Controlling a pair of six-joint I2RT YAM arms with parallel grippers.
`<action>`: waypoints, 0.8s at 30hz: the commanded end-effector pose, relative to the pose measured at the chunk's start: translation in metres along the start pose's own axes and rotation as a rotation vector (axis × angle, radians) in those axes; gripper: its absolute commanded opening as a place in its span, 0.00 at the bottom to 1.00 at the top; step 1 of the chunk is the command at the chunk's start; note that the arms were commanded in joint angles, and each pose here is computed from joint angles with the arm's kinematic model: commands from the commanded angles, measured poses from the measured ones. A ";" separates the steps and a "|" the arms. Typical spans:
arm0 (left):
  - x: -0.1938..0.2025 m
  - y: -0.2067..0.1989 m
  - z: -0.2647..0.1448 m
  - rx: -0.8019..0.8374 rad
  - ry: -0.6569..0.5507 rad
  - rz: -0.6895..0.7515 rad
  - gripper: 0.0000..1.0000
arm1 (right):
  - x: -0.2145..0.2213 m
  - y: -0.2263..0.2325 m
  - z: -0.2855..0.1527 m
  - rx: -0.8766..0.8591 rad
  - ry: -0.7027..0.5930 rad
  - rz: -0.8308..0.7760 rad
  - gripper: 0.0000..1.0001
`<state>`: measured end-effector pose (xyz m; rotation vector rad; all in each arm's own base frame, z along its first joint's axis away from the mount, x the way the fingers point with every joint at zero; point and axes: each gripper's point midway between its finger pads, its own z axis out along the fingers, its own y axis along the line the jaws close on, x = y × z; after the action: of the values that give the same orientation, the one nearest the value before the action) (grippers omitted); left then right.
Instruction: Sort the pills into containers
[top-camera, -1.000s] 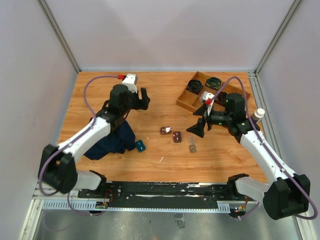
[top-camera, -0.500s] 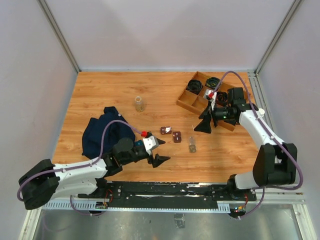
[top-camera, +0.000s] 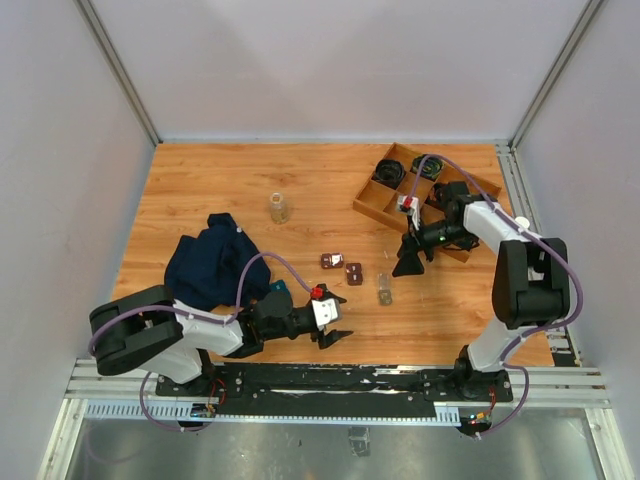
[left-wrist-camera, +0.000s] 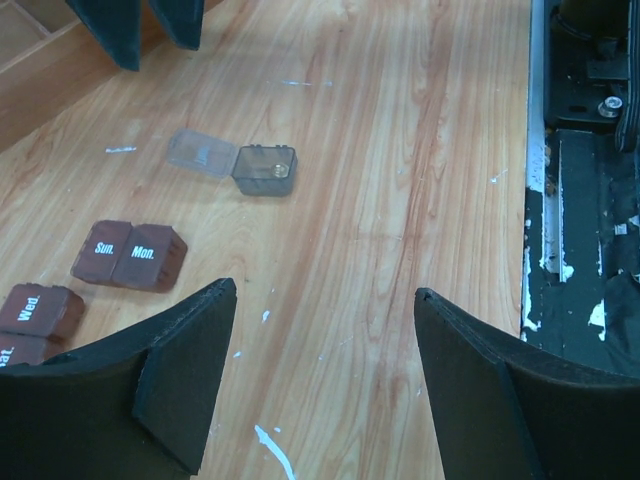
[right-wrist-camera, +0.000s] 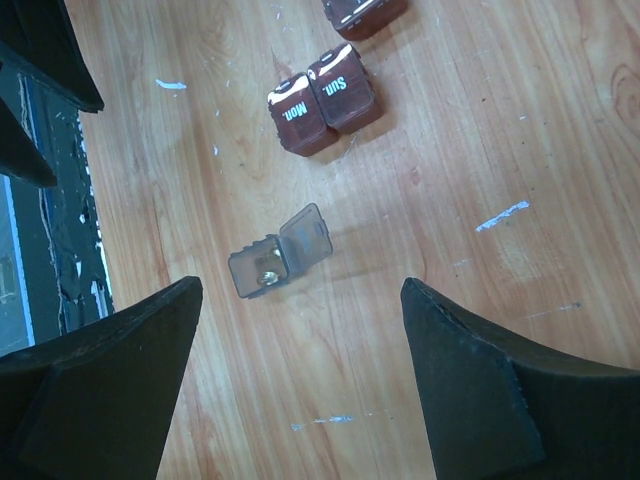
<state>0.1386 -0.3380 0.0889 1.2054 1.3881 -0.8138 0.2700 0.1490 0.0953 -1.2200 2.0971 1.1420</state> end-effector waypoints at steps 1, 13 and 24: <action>-0.021 0.005 0.010 -0.023 -0.086 0.039 0.76 | 0.005 -0.005 0.006 -0.017 0.046 -0.018 0.82; -0.016 0.004 0.005 -0.032 -0.082 0.021 0.76 | 0.022 -0.006 0.039 -0.088 0.145 0.100 0.72; -0.018 0.004 -0.002 -0.043 -0.093 0.007 0.76 | 0.024 0.004 0.050 -0.182 0.149 0.179 0.52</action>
<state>0.1414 -0.3388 0.0940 1.1629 1.3606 -0.8107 0.2602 0.1692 0.0444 -1.2561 2.2942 1.2941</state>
